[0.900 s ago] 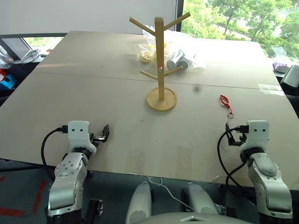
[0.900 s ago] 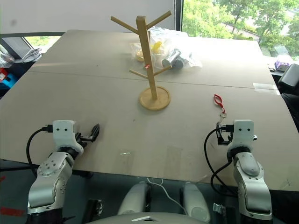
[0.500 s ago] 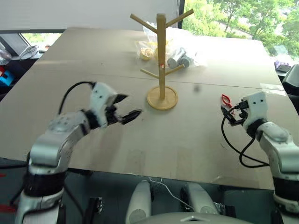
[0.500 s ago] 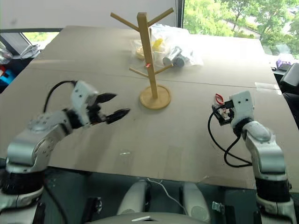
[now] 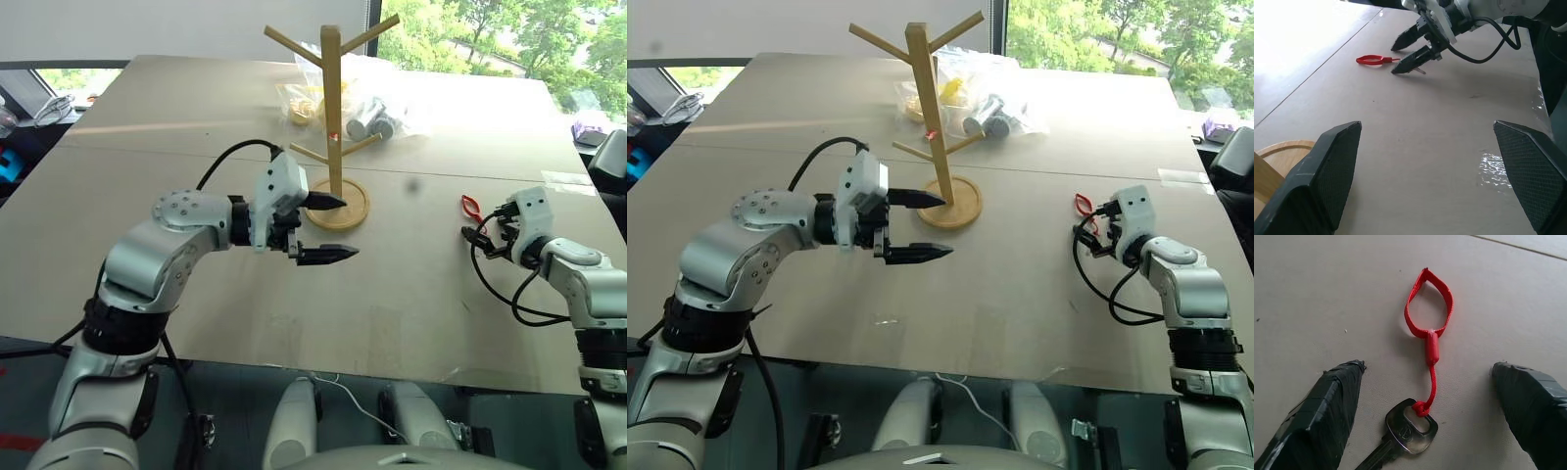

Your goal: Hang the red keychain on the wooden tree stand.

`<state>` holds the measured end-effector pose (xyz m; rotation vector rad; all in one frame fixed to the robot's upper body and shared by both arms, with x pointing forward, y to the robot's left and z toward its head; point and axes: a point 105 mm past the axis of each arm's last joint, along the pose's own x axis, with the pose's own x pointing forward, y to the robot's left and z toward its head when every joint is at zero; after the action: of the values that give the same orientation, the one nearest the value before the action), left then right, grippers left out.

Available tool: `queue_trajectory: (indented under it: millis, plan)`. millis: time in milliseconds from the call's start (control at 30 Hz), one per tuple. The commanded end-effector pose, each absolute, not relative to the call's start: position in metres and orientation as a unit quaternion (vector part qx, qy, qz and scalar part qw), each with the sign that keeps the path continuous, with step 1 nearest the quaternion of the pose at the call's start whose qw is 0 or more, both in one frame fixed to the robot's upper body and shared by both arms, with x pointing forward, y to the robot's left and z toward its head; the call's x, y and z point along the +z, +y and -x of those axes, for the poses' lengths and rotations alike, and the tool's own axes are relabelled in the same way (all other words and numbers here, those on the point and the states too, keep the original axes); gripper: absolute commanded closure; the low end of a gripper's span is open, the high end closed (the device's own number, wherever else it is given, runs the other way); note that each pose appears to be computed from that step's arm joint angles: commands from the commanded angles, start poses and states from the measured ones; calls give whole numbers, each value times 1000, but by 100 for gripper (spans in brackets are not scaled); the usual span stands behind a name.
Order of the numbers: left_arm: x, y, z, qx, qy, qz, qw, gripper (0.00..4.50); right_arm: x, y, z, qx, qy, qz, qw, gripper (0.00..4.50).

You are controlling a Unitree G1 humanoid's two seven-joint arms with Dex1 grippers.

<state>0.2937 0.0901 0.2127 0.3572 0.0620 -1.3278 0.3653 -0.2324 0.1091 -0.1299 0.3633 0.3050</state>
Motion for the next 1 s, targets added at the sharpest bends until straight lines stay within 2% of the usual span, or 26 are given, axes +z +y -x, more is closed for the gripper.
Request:
queue_trajectory:
  millis: [33, 200, 267, 300, 333, 367, 433, 500, 567, 700, 800, 1000]
  plan:
    - [223, 90, -296, -613, 6, -176, 770, 6, 117, -233, -372, 158, 164, 81, 970, 0]
    - [223, 93, -300, -603, 1, -175, 778, 6, 110, -237, -374, 160, 173, 76, 969, 0]
    - [223, 93, -301, -601, -2, -177, 780, 0, 106, -237, -371, 169, 180, 71, 967, 63]
    - [223, 94, -301, -599, -4, -178, 781, 0, 103, -237, -369, 172, 184, 71, 965, 72]
    - [223, 95, -302, -598, -3, -179, 781, 0, 101, -237, -368, 177, 187, 72, 964, 143]
    - [222, 96, -302, -597, -3, -180, 782, 0, 100, -237, -368, 180, 189, 73, 963, 164]
    - [222, 96, -303, -596, -3, -180, 783, 0, 97, -238, -368, 180, 191, 79, 962, 253]
    - [223, 97, -304, -593, -6, -180, 785, 0, 95, -240, -370, 180, 193, 85, 961, 362]
    - [223, 96, -304, -591, -8, -178, 787, 0, 95, -241, -372, 178, 193, 86, 961, 446]
    - [222, 98, -300, -584, -6, -161, 796, 0, 97, -246, -372, 168, 187, 96, 963, 446]
    - [226, 102, -297, -574, -5, -125, 809, 0, 105, -237, -368, 187, 152, 128, 962, 446]
    - [240, 116, -267, -553, -6, -14, 833, 0, 157, -159, -325, 307, -30, 161, 938, 446]
